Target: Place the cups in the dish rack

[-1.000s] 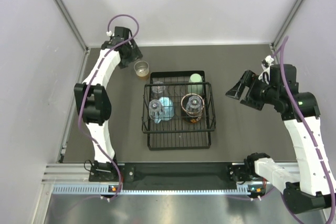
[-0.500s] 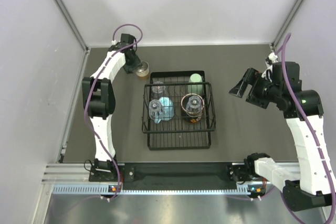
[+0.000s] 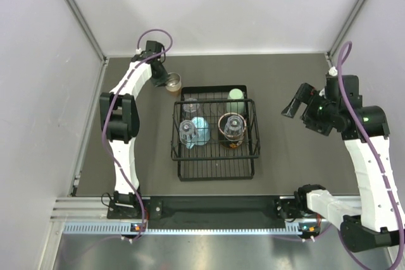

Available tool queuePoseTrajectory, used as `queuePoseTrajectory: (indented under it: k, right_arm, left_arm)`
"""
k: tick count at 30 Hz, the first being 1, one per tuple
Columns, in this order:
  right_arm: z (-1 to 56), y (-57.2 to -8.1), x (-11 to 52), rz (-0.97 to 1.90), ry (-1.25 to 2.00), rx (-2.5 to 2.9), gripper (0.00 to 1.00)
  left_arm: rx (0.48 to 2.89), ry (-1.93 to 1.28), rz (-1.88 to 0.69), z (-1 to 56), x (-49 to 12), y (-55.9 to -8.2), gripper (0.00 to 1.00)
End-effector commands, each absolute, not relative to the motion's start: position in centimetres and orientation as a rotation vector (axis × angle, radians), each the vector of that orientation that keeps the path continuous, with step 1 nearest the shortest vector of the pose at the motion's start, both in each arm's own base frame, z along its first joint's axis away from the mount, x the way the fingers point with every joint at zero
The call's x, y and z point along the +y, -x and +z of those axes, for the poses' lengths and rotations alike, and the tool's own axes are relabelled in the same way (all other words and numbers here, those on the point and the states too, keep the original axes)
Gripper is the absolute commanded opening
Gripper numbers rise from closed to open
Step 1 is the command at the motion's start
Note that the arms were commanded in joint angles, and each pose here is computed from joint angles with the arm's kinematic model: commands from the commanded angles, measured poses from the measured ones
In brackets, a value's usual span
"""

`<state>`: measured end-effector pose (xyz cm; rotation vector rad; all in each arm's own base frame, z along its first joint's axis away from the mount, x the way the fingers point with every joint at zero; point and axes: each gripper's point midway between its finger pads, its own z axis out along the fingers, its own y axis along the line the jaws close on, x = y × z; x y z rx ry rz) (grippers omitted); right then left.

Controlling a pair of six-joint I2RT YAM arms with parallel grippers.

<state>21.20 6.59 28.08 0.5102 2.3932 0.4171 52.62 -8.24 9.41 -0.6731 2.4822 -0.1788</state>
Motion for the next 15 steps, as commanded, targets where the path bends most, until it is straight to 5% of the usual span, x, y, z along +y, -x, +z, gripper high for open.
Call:
queuePoseTrajectory:
  k: [1, 9, 15]
  right_arm:
    - [29.8, -21.1, 4.6, 0.308, -0.539, 2.35, 1.0]
    - [32.7, -21.5, 5.4, 0.327, -0.2, 2.265, 1.0]
    - [35.1, -22.0, 10.7, 0.685, -0.035, 2.244, 1.0]
  left_arm:
    - [2.381, 0.622, -0.252, 14.0, -8.8, -54.6, 0.0]
    - [2.225, 0.578, -0.377, 24.5, -9.0, -52.4, 0.0]
    - [2.034, 0.442, -0.661, 36.4, -11.5, -47.6, 0.0]
